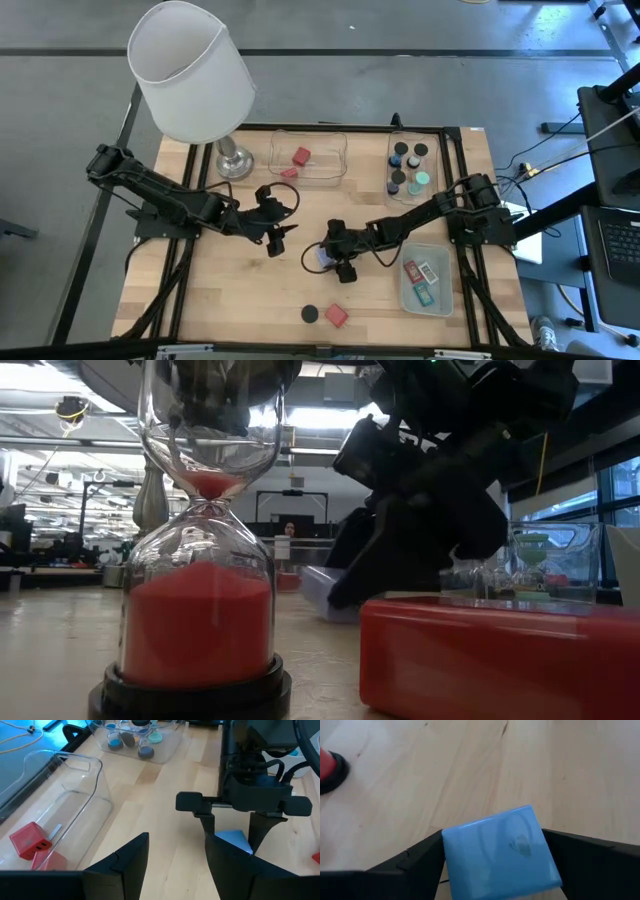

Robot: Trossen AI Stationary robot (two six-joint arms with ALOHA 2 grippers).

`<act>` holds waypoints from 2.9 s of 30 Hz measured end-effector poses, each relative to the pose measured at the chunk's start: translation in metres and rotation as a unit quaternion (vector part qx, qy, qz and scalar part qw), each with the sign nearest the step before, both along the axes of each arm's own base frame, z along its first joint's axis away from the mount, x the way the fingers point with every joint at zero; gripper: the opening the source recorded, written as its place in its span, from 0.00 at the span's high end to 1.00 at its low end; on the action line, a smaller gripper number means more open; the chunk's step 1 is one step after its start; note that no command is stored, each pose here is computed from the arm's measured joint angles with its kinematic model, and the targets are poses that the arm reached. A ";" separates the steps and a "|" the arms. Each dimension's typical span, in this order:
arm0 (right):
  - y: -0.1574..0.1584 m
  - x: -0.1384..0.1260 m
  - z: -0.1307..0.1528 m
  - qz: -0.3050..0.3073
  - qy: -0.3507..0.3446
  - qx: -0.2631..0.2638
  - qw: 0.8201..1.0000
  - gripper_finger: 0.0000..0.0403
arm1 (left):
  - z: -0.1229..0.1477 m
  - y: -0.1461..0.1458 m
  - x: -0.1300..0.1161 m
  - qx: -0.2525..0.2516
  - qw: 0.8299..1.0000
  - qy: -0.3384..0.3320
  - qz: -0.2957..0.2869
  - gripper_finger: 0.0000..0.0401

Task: Pick & Place Office items
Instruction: Put the blue charger adapter into the left transparent bin

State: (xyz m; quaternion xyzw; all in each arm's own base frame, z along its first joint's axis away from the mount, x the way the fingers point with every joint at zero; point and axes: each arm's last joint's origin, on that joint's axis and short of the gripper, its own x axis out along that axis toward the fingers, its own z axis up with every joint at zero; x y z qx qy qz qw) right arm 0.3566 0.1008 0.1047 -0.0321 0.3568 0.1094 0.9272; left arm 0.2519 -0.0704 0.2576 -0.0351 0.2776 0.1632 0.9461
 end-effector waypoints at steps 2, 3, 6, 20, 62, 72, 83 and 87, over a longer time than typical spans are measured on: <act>0.000 0.000 0.000 -0.002 0.003 0.012 1.000 0.27 | 0.000 0.000 0.000 0.000 1.000 0.000 0.000 0.53; 0.001 0.000 0.000 -0.007 0.005 0.018 1.000 0.27 | 0.000 0.000 0.000 0.001 1.000 0.000 0.000 0.53; 0.001 0.000 0.000 -0.024 0.010 0.038 0.999 0.28 | 0.000 0.000 0.000 0.001 1.000 0.000 0.000 0.53; -0.042 -0.009 0.096 -0.117 -0.098 0.097 0.984 0.28 | 0.000 0.000 0.000 0.002 1.000 -0.001 0.002 0.52; -0.244 0.055 0.074 -0.382 0.018 0.037 0.923 0.28 | 0.003 0.006 -0.001 0.084 0.993 -0.016 0.081 0.52; -0.253 0.064 0.062 -0.380 0.051 0.032 0.923 0.28 | -0.001 0.007 -0.004 0.093 0.993 0.005 0.078 0.52; -0.249 0.064 0.059 -0.322 0.062 -0.016 0.945 0.28 | -0.001 0.007 -0.004 0.094 0.993 0.007 0.078 0.52; -0.247 0.066 0.060 -0.275 0.059 -0.062 0.958 0.28 | -0.001 0.007 -0.004 0.094 0.993 0.007 0.078 0.52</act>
